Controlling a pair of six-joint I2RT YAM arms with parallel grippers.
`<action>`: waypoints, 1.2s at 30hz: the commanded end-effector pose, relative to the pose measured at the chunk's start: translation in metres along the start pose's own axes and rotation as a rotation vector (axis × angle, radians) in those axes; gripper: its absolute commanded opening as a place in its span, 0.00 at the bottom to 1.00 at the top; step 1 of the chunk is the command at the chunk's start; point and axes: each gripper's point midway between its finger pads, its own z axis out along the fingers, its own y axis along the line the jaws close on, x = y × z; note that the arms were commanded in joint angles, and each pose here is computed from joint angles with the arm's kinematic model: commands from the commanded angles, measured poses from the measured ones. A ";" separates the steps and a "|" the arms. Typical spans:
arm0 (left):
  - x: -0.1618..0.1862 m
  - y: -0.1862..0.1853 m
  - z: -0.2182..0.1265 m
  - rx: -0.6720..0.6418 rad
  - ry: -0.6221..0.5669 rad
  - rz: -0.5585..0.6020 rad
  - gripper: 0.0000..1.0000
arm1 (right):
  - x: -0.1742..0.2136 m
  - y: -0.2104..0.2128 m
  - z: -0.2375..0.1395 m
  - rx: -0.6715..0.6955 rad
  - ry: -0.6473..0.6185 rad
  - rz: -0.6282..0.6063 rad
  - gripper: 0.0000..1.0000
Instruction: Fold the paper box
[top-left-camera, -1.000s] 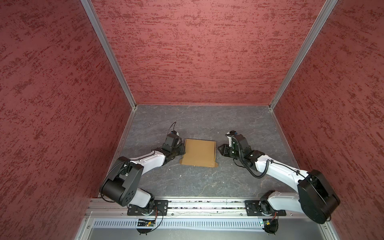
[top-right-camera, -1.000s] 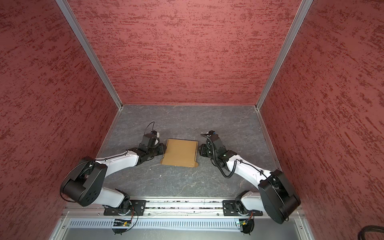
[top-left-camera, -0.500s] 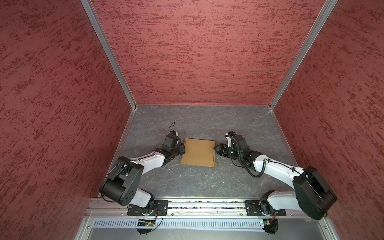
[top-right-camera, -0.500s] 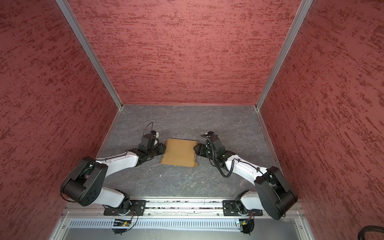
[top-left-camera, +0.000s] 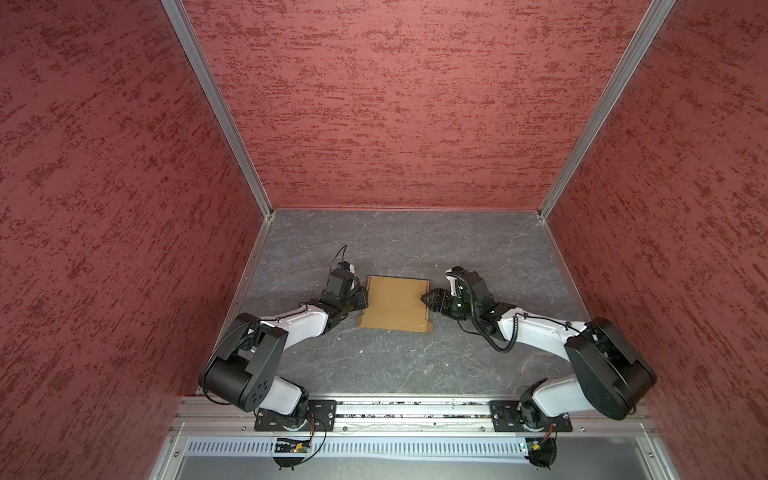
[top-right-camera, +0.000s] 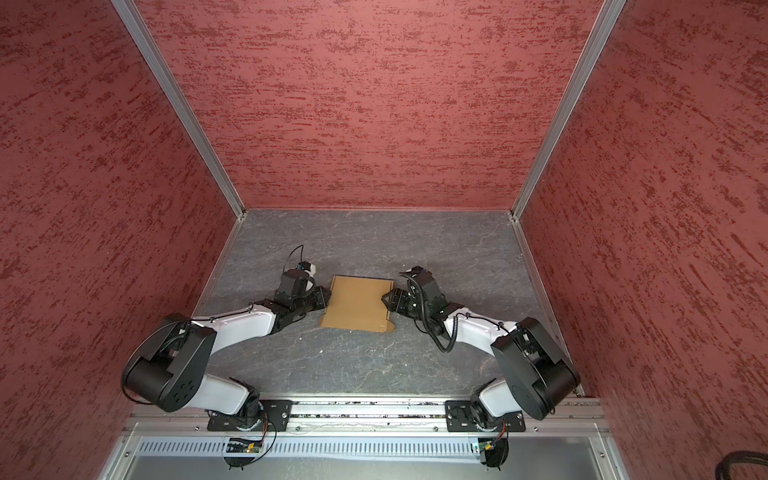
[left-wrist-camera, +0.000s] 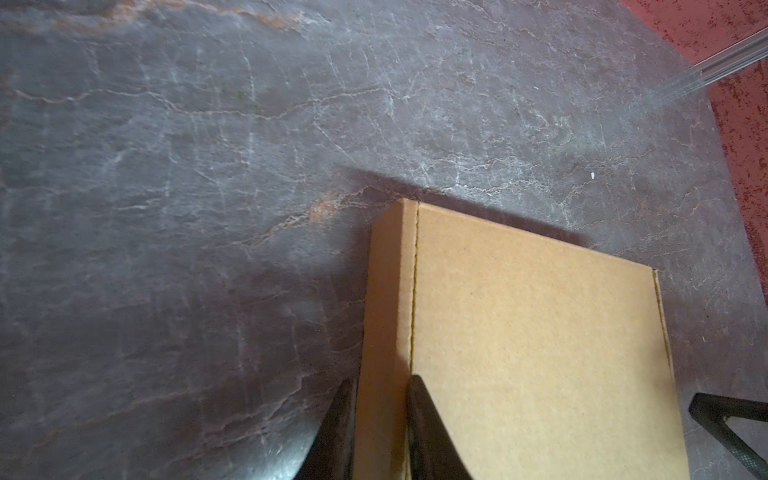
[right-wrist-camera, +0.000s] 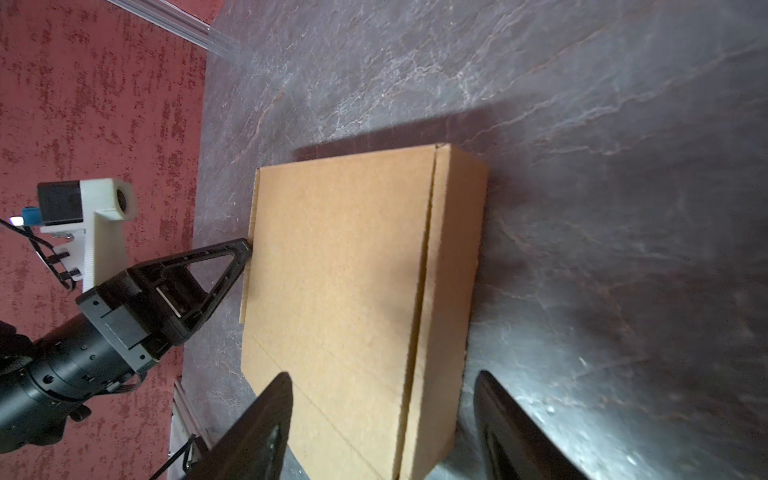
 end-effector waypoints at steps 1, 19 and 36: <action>0.022 0.024 0.003 -0.071 0.066 -0.001 0.23 | 0.000 -0.002 0.006 -0.019 0.006 0.048 0.70; 0.025 0.031 0.004 -0.079 0.072 -0.007 0.22 | 0.006 0.005 0.029 -0.114 0.058 0.098 0.73; 0.027 0.034 0.008 -0.083 0.082 -0.014 0.22 | 0.004 -0.006 0.033 -0.091 0.050 0.127 0.74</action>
